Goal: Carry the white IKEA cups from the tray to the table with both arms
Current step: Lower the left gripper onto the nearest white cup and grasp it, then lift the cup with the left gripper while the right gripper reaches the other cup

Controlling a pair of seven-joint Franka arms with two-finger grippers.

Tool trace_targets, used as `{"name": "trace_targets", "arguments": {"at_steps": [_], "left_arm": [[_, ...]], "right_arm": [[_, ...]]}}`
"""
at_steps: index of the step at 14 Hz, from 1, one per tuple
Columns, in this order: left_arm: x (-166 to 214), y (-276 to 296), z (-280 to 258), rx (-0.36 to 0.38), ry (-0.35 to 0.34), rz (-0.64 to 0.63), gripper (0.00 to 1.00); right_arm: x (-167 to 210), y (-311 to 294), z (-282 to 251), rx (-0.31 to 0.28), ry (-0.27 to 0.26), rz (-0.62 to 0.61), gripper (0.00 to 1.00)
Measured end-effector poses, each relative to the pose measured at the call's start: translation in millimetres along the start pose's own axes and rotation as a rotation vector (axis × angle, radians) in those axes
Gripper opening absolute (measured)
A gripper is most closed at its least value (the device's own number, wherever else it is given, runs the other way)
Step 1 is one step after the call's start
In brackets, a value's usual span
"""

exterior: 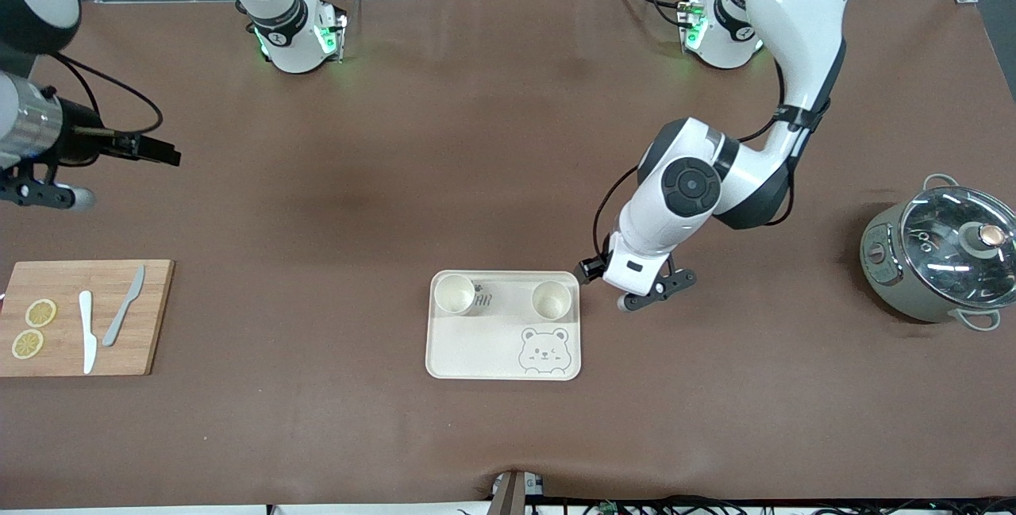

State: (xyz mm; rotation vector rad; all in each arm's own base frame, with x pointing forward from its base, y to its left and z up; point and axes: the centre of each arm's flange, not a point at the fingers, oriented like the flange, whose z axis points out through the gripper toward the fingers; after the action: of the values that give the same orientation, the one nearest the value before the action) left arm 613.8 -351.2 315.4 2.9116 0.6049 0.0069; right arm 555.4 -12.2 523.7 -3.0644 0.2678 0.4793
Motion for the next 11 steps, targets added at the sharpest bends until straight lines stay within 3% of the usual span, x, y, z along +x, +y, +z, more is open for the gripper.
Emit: {"name": "trace_targets", "arguments": {"at_steps": [2, 5, 7, 11], "left_arm": [[-5.2, 9.1, 19.3, -0.037, 0.014, -0.001, 0.7], [-13.3, 19.1, 44.0, -0.078, 0.026, -0.013, 0.67], [-16.4, 22.1, 58.3, -0.097, 0.032, -0.011, 0.52], [-18.7, 20.3, 85.8, -0.096, 0.031, -0.007, 0.45]], "right_arm": [[17.5, 1.1, 16.8, -0.002, -0.023, 0.004, 1.0], [49.6, -1.3, 23.2, 0.004, -0.004, 0.004, 1.0], [71.4, -8.1, 24.5, 0.015, 0.003, -0.003, 1.0], [85.5, -47.6, 37.1, 0.039, 0.006, -0.056, 1.0]]}}
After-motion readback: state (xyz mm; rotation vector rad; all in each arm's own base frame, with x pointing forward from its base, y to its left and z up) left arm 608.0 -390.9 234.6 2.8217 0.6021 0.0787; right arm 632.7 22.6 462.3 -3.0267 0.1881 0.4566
